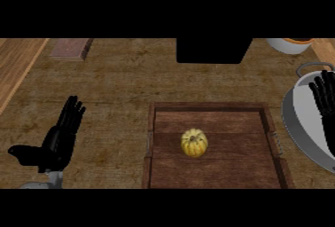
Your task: Pick the squash from the tray and place it in the pot
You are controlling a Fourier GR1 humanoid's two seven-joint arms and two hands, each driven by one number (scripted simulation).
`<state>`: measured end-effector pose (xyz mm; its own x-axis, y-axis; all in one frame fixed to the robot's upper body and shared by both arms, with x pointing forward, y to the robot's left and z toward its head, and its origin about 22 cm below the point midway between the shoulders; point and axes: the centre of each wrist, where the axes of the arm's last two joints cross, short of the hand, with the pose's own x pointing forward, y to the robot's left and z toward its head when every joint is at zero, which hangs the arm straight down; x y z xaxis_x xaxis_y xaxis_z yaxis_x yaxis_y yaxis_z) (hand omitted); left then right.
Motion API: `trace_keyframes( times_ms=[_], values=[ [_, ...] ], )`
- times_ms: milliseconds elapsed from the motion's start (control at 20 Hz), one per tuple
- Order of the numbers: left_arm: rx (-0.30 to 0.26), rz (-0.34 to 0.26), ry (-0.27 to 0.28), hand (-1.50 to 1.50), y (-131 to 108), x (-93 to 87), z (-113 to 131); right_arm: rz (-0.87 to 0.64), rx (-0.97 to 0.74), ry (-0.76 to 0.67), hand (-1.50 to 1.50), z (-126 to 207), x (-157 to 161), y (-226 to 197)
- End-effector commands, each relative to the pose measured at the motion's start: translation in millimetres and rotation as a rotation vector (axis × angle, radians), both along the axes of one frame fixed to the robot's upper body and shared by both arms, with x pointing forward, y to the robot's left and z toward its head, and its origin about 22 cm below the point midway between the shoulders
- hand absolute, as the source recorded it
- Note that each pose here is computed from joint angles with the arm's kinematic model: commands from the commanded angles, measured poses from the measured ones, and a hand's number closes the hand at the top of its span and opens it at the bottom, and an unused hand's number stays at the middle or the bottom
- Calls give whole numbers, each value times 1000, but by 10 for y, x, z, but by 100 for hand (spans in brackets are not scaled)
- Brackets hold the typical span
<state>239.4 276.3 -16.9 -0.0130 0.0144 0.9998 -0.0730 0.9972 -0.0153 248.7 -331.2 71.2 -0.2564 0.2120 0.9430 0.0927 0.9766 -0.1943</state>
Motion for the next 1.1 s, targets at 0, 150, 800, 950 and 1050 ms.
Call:
trace_keyframes(
  times_ms=[0, 150, 800, 950, 1050],
  values=[
    [42, 61, -31, 0, 166, 109, 165, -48, -42, 15, 150, 114, 110, 139],
    [106, 77, -86, 0, 282, 328, 596, -215, -245, 131, 150, 179, 183, 237],
    [109, 88, -34, 0, -95, 501, 926, -316, -743, 186, -150, 538, -5, 1185],
    [102, 115, -23, 0, 114, 438, 893, -240, -791, 317, -150, 573, -113, 1531],
    [90, 71, -34, 0, -69, 521, 963, -220, -852, 411, -150, 798, 137, 1637]
  ],
)
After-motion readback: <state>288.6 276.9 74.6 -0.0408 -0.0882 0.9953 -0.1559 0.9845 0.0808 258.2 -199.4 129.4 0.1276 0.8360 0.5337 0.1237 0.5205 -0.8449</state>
